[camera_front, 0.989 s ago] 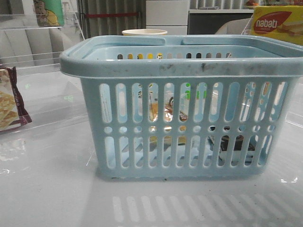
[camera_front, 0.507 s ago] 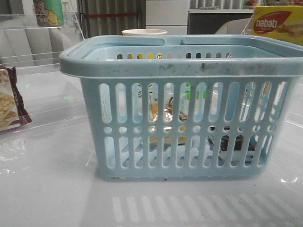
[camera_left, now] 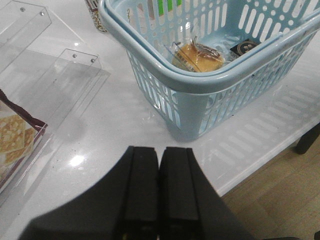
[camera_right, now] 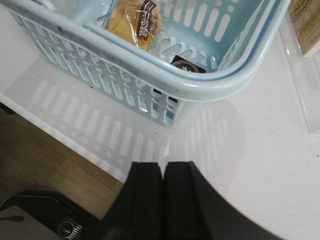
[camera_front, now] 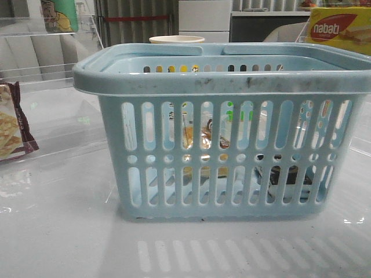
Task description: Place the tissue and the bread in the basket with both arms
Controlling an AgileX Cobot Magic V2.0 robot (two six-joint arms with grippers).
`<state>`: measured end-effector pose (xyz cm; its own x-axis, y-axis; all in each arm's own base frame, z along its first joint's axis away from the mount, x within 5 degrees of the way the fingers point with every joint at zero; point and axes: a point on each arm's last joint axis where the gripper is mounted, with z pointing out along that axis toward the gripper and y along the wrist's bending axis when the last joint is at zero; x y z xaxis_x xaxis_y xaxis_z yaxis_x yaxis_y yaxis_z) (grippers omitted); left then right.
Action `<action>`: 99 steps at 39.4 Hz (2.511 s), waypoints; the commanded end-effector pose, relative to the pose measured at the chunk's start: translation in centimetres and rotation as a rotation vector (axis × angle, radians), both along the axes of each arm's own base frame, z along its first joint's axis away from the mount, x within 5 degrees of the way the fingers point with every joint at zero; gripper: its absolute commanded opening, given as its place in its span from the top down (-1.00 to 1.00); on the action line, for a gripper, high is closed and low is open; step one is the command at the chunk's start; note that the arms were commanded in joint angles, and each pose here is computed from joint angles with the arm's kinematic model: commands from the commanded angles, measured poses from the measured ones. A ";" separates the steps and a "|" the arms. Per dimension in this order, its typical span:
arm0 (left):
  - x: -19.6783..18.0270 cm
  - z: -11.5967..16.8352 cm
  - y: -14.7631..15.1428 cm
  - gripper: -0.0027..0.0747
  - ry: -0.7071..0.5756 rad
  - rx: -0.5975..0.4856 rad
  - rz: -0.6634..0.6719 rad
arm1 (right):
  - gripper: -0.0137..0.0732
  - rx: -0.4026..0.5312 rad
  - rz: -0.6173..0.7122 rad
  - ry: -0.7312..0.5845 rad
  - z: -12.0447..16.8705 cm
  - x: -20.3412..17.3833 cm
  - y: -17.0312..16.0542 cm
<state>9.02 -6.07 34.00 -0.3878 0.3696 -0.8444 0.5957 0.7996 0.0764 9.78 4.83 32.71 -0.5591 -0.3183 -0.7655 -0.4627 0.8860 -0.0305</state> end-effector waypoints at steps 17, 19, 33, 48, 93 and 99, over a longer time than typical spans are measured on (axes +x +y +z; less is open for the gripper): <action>-1.5 -1.5 3.4 0.70 -0.398 -0.156 0.229 | 0.56 0.025 0.002 -0.083 1.3 0.2 0.0; -1.8 -2.7 3.8 0.70 -0.450 -0.171 0.269 | 0.56 0.025 0.002 -0.083 1.3 0.2 0.0; -3.4 -10.4 5.6 0.70 -0.690 -0.273 0.485 | 0.56 0.025 0.002 -0.083 1.3 0.2 0.0; -3.8 -11.7 5.8 0.70 -0.742 -0.280 0.510 | 0.56 0.024 0.002 -0.082 1.3 0.2 0.0; -3.8 -11.7 5.8 0.70 -0.742 -0.280 0.510 | 0.56 0.114 -0.182 -0.400 1.4 -1.9 -2.8; -3.8 -11.7 5.8 0.70 -0.742 -0.280 0.510 | 0.56 0.121 -0.282 -0.574 -1.3 -3.1 -3.9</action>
<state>5.56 -0.36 21.42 0.1239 0.0709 -0.9898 0.0545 0.9955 0.0781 6.93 1.36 31.11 -0.2822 -0.1289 -0.9507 -0.2185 0.9735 -0.0671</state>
